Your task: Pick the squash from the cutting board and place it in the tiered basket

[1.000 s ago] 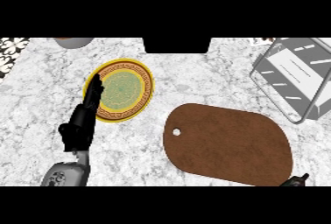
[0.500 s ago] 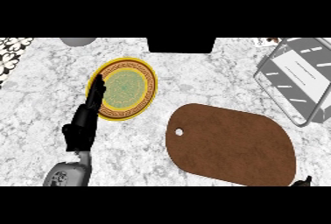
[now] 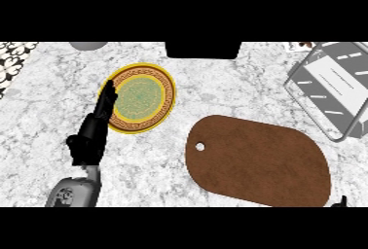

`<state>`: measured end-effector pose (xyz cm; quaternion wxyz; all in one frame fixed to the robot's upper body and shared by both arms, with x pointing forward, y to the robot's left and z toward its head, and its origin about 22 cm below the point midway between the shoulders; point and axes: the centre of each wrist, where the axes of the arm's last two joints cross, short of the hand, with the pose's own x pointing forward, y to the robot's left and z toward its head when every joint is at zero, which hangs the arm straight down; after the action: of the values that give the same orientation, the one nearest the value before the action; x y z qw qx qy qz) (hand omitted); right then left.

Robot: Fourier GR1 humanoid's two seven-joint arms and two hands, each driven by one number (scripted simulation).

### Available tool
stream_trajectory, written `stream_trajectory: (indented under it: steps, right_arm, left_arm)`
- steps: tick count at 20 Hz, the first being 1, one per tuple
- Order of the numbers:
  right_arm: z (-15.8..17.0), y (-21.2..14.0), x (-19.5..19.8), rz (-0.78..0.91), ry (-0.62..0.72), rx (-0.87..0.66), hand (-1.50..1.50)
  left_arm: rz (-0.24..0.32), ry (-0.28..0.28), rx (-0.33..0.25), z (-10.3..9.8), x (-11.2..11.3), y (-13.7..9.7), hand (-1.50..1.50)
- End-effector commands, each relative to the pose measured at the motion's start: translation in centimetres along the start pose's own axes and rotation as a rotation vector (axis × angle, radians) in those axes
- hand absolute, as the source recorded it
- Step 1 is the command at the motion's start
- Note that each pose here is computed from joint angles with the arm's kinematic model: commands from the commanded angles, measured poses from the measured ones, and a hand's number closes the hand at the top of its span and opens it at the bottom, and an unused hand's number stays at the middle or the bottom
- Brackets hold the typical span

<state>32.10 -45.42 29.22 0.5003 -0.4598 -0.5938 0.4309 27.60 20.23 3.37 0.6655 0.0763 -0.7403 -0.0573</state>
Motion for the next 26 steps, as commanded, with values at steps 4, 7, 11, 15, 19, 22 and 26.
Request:
stream_trajectory:
  steps: [4,7,11,15,19,22,26]
  right_arm:
    - [-3.9,2.9,-0.4,0.064,0.019,0.013,1.50]
    - [-3.3,4.2,-2.9,-0.251,0.149,0.053,-1.50]
    - [-4.1,5.7,-3.7,-0.312,0.115,0.085,-1.50]
    - [-4.2,5.0,-4.4,-0.448,0.106,0.074,-1.50]
    - [-3.5,1.5,-5.5,-0.638,0.168,-0.078,-1.50]
    - [-1.3,0.6,-8.1,-0.651,0.285,-0.172,-1.50]
    - [4.3,-1.5,-12.5,-0.742,0.382,-0.188,-1.50]
  left_arm:
    - [-0.003,0.010,-0.009,0.7,-1.6,-0.8,0.00]
    - [0.005,0.012,-0.007,0.9,-1.0,-0.5,0.00]
    - [0.001,0.008,0.002,0.0,-0.4,-1.2,0.00]
    - [0.001,0.007,0.003,-0.4,-0.3,-0.2,0.00]
    - [-0.002,0.011,-0.003,0.0,-0.3,-1.3,0.00]
    - [0.006,-0.017,-0.010,-0.1,0.1,-0.3,0.00]
    - [0.014,-0.019,0.006,-0.5,0.8,0.4,0.00]
